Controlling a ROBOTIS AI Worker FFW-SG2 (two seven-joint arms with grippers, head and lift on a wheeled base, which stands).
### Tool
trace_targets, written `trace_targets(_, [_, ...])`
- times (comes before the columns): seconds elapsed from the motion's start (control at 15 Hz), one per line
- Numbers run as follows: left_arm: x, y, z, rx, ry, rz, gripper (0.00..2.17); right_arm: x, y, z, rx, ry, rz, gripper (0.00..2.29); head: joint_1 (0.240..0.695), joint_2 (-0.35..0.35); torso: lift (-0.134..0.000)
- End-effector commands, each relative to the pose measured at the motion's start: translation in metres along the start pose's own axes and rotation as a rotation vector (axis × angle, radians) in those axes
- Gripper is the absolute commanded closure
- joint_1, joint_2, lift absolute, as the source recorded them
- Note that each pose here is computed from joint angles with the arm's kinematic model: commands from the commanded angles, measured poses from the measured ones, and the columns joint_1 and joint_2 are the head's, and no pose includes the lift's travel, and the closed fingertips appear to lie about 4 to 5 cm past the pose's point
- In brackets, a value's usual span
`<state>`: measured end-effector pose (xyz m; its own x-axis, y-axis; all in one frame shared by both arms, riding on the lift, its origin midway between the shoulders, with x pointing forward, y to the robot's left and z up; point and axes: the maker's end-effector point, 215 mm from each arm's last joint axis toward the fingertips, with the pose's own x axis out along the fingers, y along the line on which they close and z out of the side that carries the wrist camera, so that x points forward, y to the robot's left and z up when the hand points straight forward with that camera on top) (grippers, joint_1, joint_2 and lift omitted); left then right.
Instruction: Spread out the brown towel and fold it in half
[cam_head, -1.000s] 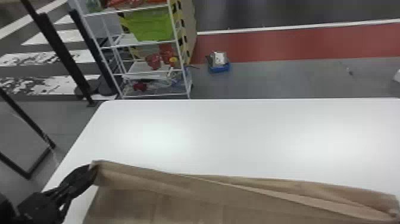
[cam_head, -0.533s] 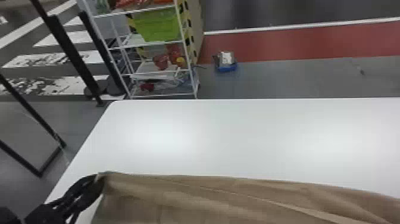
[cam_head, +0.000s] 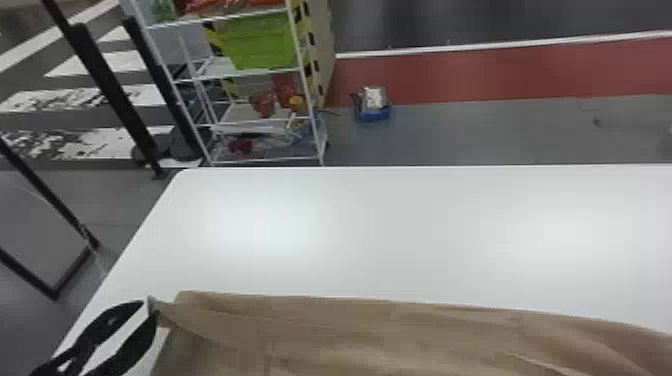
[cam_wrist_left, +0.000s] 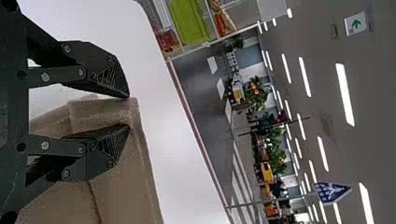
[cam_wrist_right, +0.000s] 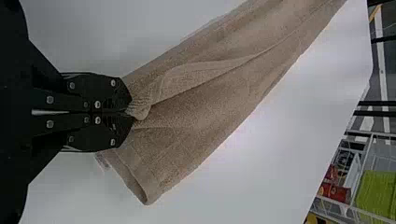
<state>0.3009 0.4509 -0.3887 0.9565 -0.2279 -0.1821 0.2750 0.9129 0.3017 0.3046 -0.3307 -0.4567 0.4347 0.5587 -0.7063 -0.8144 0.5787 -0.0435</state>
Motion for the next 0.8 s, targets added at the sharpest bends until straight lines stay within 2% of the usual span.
trace_targets(0.0, [-0.026, 0.031, -0.017, -0.007, 0.038, 0.056, 0.8, -0.003, -0.002, -0.002, -0.003, 0.0, 0.0, 1.67, 0.695, 0.226, -0.124])
trace_targets(0.27, [-0.043, 0.047, -0.042, -0.041, 0.076, 0.09, 0.8, -0.003, -0.004, 0.005, -0.015, -0.015, -0.007, 1.66, 0.695, 0.326, -0.124])
trace_targets(0.4, [-0.046, 0.059, -0.042, -0.066, 0.064, 0.14, 0.79, -0.006, -0.007, 0.011, -0.021, -0.032, -0.018, 1.41, 0.695, 0.35, -0.124])
trace_targets(0.47, [-0.05, 0.069, -0.054, -0.153, 0.095, 0.175, 0.79, -0.009, -0.01, 0.012, -0.02, -0.034, -0.027, 1.37, 0.695, 0.35, -0.124])
trace_targets(0.53, [-0.05, 0.074, -0.072, -0.274, 0.155, 0.186, 0.69, -0.012, -0.013, 0.015, -0.019, -0.048, -0.037, 0.97, 0.695, 0.35, -0.124])
trace_targets(0.6, [-0.049, 0.075, -0.082, -0.372, 0.216, 0.189, 0.47, -0.019, -0.016, 0.022, -0.037, -0.082, -0.05, 0.32, 0.695, 0.35, -0.124])
trace_targets(0.67, [-0.048, 0.074, -0.079, -0.412, 0.227, 0.191, 0.46, -0.027, -0.019, 0.024, -0.023, -0.107, -0.055, 0.0, 0.695, 0.35, -0.124])
trace_targets(0.73, [-0.047, 0.073, -0.077, -0.459, 0.227, 0.193, 0.46, -0.037, -0.023, 0.029, -0.012, -0.136, -0.06, 0.0, 0.695, 0.35, -0.124])
